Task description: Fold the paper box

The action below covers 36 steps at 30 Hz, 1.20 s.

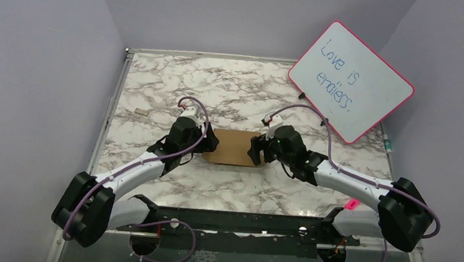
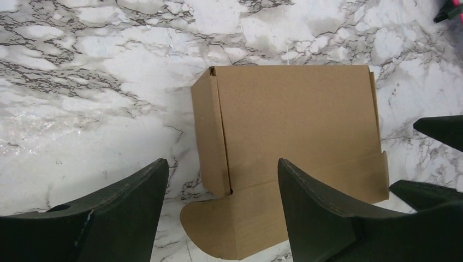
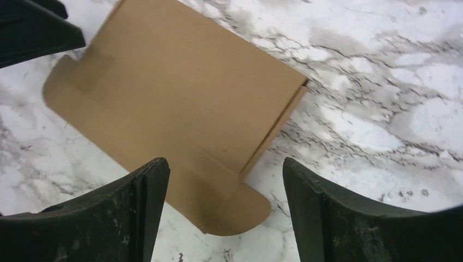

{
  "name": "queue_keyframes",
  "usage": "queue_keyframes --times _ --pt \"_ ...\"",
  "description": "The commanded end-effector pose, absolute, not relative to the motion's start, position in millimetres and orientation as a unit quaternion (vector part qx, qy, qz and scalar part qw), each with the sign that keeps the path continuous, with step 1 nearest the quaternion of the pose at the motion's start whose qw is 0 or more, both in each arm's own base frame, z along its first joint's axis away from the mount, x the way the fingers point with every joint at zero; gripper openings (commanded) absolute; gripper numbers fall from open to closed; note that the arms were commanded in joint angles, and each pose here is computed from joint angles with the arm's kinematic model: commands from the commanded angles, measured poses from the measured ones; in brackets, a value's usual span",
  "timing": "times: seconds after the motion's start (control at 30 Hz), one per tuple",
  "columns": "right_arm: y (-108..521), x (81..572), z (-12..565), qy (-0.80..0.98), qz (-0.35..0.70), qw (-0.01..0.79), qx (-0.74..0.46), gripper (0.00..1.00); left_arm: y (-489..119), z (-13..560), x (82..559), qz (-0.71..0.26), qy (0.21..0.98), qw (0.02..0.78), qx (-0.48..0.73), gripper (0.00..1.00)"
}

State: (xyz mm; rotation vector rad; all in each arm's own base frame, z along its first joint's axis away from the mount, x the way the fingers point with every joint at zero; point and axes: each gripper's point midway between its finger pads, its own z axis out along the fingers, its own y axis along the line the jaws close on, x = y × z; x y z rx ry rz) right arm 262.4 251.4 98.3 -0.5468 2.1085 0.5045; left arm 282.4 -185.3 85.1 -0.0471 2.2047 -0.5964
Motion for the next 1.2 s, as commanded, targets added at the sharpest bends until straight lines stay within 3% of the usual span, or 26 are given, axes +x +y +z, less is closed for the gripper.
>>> queue_keyframes --times 0.0,0.43,0.63,0.7,0.77,0.97,1.17 --pt "283.6 241.2 117.6 0.808 0.217 0.436 -0.331 0.81 -182.5 120.4 283.0 -0.244 0.864 0.44 -0.02 0.76" --pt "329.1 205.4 109.3 0.718 0.074 0.442 -0.532 0.83 -138.0 257.2 271.5 -0.166 0.809 0.56 0.058 0.99" --pt "339.6 207.5 98.3 0.68 -0.009 0.453 -0.577 0.79 -87.0 251.9 285.0 -0.022 0.795 0.604 0.045 0.99" --pt "341.0 209.1 92.9 0.669 -0.039 0.453 -0.588 0.77 -77.7 239.4 284.6 -0.017 0.795 0.605 0.038 0.99" --pt "341.9 211.8 87.9 0.658 -0.067 0.458 -0.595 0.74 -75.7 236.4 280.9 -0.032 0.796 0.604 0.031 0.99" --pt "346.5 227.7 75.4 0.622 -0.133 0.48 -0.604 0.51 -73.7 235.8 282.0 -0.032 0.791 0.61 0.031 0.99" --pt "341.4 237.6 56.9 0.589 -0.191 0.479 -0.622 0.36 -79.5 228.6 285.0 -0.047 0.801 0.596 0.041 0.99"
